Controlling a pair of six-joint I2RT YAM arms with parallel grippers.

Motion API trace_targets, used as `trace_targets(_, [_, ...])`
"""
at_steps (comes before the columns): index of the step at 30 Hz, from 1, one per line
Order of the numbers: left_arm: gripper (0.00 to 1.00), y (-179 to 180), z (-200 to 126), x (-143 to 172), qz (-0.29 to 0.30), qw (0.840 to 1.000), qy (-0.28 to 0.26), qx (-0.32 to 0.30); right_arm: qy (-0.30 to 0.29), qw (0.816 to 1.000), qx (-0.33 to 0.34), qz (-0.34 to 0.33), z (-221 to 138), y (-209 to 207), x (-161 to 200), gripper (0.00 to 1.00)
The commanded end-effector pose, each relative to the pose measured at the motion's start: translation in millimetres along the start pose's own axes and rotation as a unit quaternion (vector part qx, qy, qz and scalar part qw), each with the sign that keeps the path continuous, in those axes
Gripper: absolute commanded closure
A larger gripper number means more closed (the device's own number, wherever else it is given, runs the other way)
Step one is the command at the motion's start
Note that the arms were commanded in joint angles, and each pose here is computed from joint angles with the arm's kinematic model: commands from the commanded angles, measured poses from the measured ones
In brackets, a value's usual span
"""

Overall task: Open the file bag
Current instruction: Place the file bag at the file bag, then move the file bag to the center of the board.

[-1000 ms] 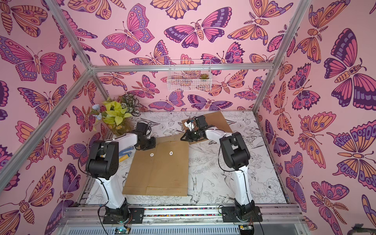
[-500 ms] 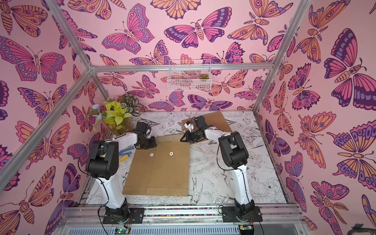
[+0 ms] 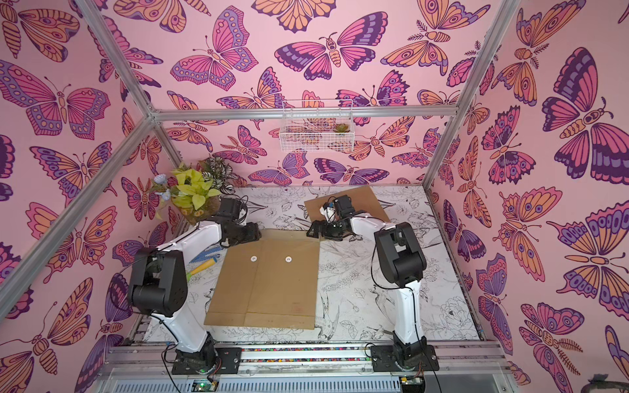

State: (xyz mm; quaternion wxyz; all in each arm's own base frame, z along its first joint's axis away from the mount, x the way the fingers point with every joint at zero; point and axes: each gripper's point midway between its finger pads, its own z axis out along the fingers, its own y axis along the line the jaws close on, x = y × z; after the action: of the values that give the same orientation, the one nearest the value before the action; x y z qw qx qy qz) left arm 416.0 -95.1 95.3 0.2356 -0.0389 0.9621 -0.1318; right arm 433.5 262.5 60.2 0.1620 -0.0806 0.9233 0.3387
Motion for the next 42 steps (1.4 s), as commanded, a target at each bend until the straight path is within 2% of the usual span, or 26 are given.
trace_targets(1, [0.32, -19.5, -14.0, 12.7, 0.034, 0.999, -0.004, 0.004, -0.065, 0.997, 0.046, 0.021, -26.2, -23.0, -22.0, 0.00])
trace_targets(4, [0.32, -44.9, -23.5, 22.3, 0.068, 0.998, -0.014, 0.014, -0.077, 0.995, 0.045, 0.036, -30.4, -31.4, -32.7, 0.01])
trace_targets(10, [0.31, -80.8, -39.0, 45.1, 0.096, 0.994, -0.031, 0.034, -0.073, 0.996, 0.049, 0.030, -20.8, -32.7, -50.8, 0.01])
trace_targets(16, [0.27, -86.7, -44.3, 63.9, 0.099, 0.994, -0.030, 0.034, -0.060, 0.994, 0.083, 0.036, -10.4, -54.8, -56.9, 0.00])
trace_targets(23, [0.19, -87.5, -41.3, 63.6, 0.108, 0.993, -0.028, 0.033, -0.062, 0.991, 0.104, 0.061, -8.7, -81.1, -55.6, 0.00])
trace_targets(28, [0.13, -88.6, -34.8, 60.6, 0.108, 0.993, -0.024, 0.030, -0.061, 0.986, 0.125, 0.093, -16.7, -101.5, -41.5, 0.00])
trace_targets(32, [0.00, -93.9, -30.9, 54.7, 0.099, 0.994, -0.023, 0.034, -0.075, 0.979, 0.139, 0.130, -34.8, -122.8, -22.9, 0.00])
trace_targets(42, [0.00, -120.1, -28.7, 48.6, 0.102, 0.991, -0.018, 0.084, -0.099, 0.960, 0.161, 0.206, -94.7, -159.0, 50.7, 0.00])
